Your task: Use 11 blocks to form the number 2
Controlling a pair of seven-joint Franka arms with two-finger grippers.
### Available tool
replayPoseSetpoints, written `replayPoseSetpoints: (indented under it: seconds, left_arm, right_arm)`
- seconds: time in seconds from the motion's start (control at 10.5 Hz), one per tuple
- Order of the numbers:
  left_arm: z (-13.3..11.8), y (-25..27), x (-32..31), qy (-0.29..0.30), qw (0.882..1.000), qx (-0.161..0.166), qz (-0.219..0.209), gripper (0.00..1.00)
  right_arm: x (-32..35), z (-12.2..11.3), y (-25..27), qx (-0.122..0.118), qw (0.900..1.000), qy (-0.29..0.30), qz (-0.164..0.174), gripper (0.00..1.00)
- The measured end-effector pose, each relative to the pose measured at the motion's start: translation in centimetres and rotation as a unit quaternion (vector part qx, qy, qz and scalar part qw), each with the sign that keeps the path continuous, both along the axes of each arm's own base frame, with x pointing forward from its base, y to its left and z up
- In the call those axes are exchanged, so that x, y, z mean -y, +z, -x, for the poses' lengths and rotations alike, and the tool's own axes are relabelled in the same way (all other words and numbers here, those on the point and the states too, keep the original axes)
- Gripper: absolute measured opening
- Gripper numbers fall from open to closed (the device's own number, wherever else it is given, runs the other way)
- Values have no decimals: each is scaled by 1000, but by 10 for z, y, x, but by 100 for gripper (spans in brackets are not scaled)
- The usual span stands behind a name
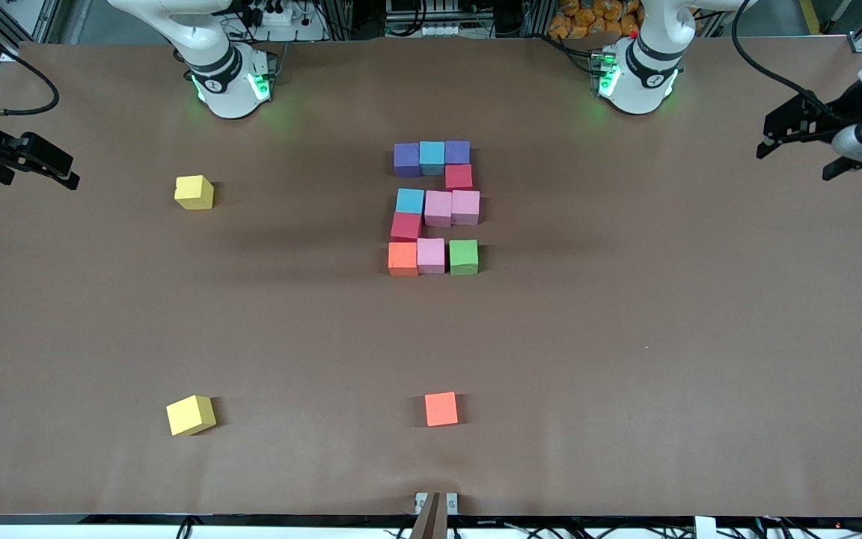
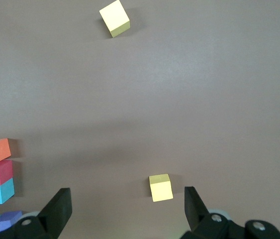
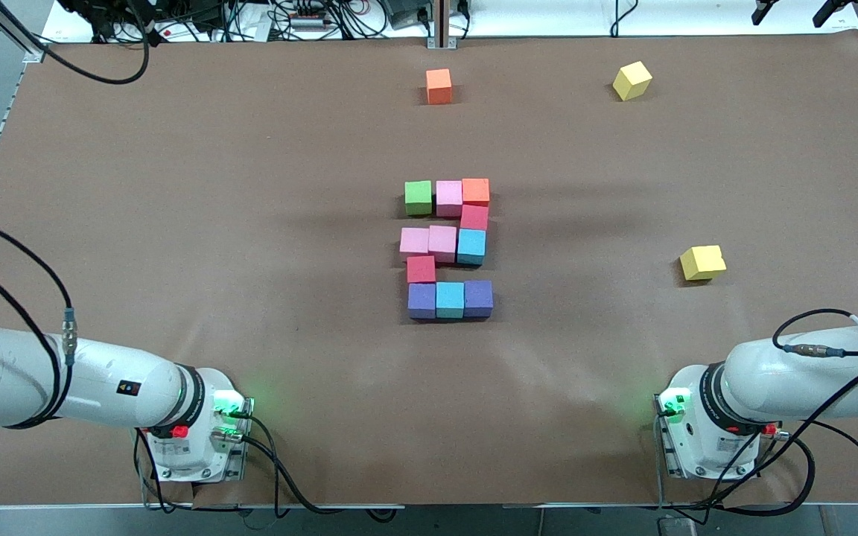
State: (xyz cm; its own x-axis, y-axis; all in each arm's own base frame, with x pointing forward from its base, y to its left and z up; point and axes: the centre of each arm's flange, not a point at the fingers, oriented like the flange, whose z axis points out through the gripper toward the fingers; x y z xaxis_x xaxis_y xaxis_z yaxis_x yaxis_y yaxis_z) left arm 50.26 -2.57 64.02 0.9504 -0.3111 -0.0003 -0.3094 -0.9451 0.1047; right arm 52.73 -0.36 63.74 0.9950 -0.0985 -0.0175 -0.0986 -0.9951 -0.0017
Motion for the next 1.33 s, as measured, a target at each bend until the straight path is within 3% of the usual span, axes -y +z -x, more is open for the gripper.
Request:
replayPoseSetpoints:
  seconds: [0.47, 0.95, 1.33]
  left_arm:
    - [10, 10, -27, 21, 999, 6, -48, 100]
    - [19, 26, -8, 153, 987, -13, -56, 100]
    - [20, 26, 17, 168, 984, -14, -59, 100]
  right_arm:
    - [0, 0, 0, 0, 1000, 0, 0, 100]
    - [1, 0, 0, 0, 1000, -1, 0, 100]
    - [0, 0, 0, 0, 1000, 0, 0, 100]
